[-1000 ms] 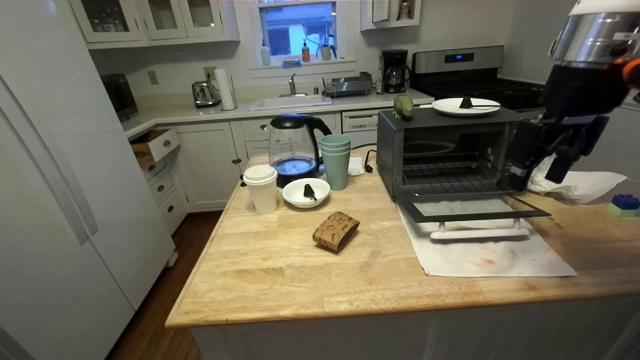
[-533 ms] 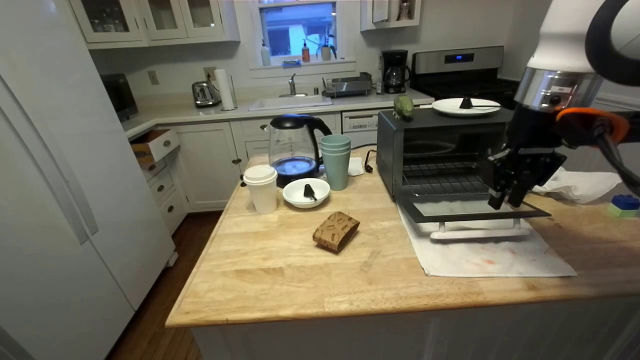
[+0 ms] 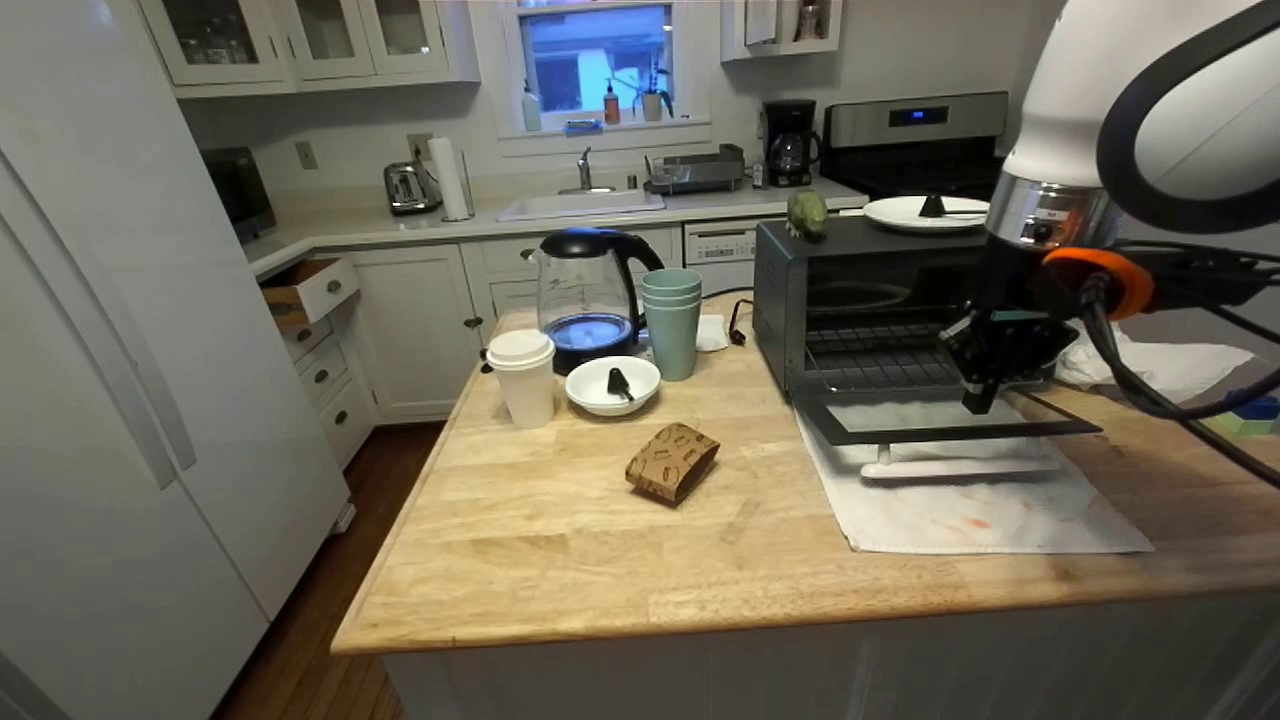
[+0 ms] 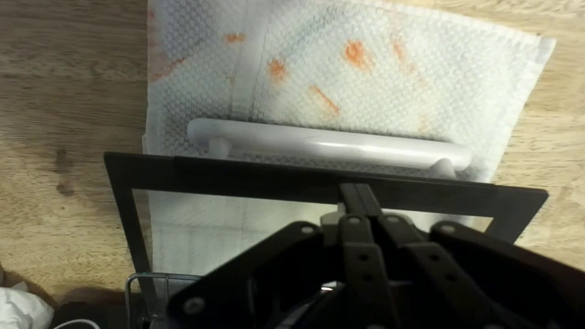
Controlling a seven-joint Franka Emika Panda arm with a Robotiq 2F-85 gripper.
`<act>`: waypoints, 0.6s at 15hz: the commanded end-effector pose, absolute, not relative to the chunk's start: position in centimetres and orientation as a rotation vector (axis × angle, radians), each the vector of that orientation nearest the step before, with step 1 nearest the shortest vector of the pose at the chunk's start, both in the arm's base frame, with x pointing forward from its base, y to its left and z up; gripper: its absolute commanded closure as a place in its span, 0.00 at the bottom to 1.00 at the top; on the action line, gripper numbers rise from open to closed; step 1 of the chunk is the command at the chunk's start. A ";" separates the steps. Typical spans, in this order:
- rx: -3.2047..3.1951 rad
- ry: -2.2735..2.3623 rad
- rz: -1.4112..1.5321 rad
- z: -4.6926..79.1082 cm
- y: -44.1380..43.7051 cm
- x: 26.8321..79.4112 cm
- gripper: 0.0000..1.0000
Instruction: Push the microwave tray inside the microwave
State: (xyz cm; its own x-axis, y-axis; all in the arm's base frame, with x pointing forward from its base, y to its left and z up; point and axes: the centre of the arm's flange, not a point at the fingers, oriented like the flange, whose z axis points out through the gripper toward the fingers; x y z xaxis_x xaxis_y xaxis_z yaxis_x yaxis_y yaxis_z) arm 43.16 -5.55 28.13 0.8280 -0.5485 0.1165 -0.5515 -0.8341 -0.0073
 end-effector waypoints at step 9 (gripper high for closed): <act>2.870 -1.021 0.178 25.0 -8.4 47.3 1.00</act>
State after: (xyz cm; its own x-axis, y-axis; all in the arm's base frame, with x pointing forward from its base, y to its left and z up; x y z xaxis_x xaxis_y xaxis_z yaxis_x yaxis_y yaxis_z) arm 45.82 -8.18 26.28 0.7838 -0.6063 0.1348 -0.6157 -0.7869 0.0404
